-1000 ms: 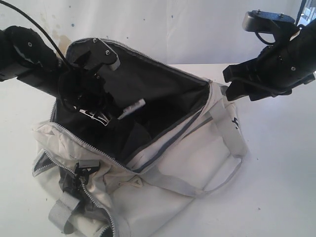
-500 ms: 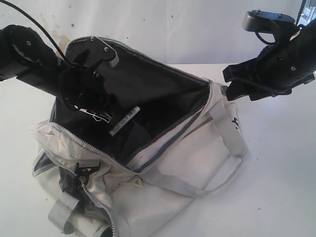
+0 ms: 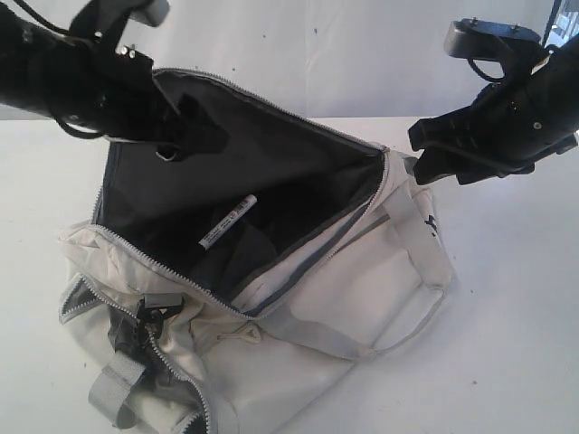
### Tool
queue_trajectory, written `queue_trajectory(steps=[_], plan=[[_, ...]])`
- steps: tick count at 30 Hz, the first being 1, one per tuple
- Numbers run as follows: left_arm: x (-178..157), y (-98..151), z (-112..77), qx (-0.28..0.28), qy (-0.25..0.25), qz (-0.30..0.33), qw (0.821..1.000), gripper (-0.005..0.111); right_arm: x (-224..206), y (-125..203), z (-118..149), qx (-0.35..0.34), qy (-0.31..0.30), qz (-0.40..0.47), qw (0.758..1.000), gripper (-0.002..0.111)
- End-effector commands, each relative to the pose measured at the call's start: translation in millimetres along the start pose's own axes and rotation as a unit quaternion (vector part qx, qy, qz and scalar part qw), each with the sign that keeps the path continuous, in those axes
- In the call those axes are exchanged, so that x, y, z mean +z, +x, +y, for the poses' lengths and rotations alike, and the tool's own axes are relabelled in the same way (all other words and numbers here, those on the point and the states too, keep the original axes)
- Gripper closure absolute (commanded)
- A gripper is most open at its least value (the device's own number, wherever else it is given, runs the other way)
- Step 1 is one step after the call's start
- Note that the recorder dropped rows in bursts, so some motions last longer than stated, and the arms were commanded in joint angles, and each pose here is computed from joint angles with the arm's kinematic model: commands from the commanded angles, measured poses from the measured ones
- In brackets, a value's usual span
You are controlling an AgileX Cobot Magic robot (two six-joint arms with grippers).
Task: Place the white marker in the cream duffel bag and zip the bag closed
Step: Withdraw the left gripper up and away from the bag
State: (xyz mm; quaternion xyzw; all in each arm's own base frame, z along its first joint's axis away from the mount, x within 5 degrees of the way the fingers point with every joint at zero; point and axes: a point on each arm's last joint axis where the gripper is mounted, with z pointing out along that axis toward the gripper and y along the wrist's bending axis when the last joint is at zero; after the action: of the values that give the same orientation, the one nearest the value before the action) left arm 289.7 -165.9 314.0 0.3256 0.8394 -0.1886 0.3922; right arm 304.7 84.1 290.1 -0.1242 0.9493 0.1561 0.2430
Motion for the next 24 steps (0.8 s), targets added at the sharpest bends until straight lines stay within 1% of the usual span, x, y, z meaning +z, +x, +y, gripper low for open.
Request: queue_trajectory(steps=[1,3,4,6,7,11,13,14,16,18,21,24], plan=[[-23.2,-8.6,11.4,-0.088,-0.025,-0.015,0.996,0.025,-2.9,-0.3,-0.9,-0.001,0.004,-0.007,1.000,0.059],[-33.1,-12.4,28.0,-0.165,-0.046,-0.009,0.985,0.028,-2.9,-0.3,-0.9,-0.001,0.004,-0.007,1.000,0.059],[-38.3,-14.3,36.7,-0.181,-0.057,-0.015,0.982,0.032,-2.9,-0.3,-0.9,-0.001,0.004,-0.007,1.000,0.059],[-45.0,-16.5,47.8,-0.184,-0.074,-0.023,0.980,0.037,-2.9,-0.1,-0.9,-0.001,0.004,-0.006,1.000,0.059],[-49.3,-17.5,54.8,-0.181,-0.088,-0.028,0.979,0.036,-2.9,-0.1,-0.9,-0.001,0.004,-0.006,1.000,0.059],[-63.0,-13.9,83.0,-0.195,-0.136,-0.046,0.970,0.026,-2.9,-0.1,-0.9,-0.001,0.004,-0.006,1.000,0.059],[-60.1,-11.0,94.7,-0.203,-0.151,-0.051,0.966,0.026,-2.9,-0.1,-0.9,-0.001,0.004,-0.006,1.000,0.059],[-51.2,-7.9,100.0,-0.197,-0.153,-0.043,0.967,0.026,-2.9,-0.1,-0.9,-0.001,0.004,-0.006,1.000,0.059],[-37.2,-2.8,104.1,-0.214,-0.140,-0.030,0.966,0.026,-2.2,-0.1,-1.1,-0.001,0.004,-0.005,1.000,0.059],[-28.0,-0.7,106.0,-0.214,-0.126,-0.027,0.968,0.026,-2.1,-0.1,-1.1,-0.001,0.004,-0.005,1.000,0.059],[-13.2,-1.6,110.0,-0.221,-0.104,-0.048,0.969,0.026,-1.5,0.0,-1.3,-0.001,0.004,-0.004,1.000,0.059],[-2.9,-4.8,110.0,-0.235,-0.068,-0.055,0.968,0.026,-1.5,0.0,-1.3,-0.001,0.004,-0.004,1.000,0.059]])
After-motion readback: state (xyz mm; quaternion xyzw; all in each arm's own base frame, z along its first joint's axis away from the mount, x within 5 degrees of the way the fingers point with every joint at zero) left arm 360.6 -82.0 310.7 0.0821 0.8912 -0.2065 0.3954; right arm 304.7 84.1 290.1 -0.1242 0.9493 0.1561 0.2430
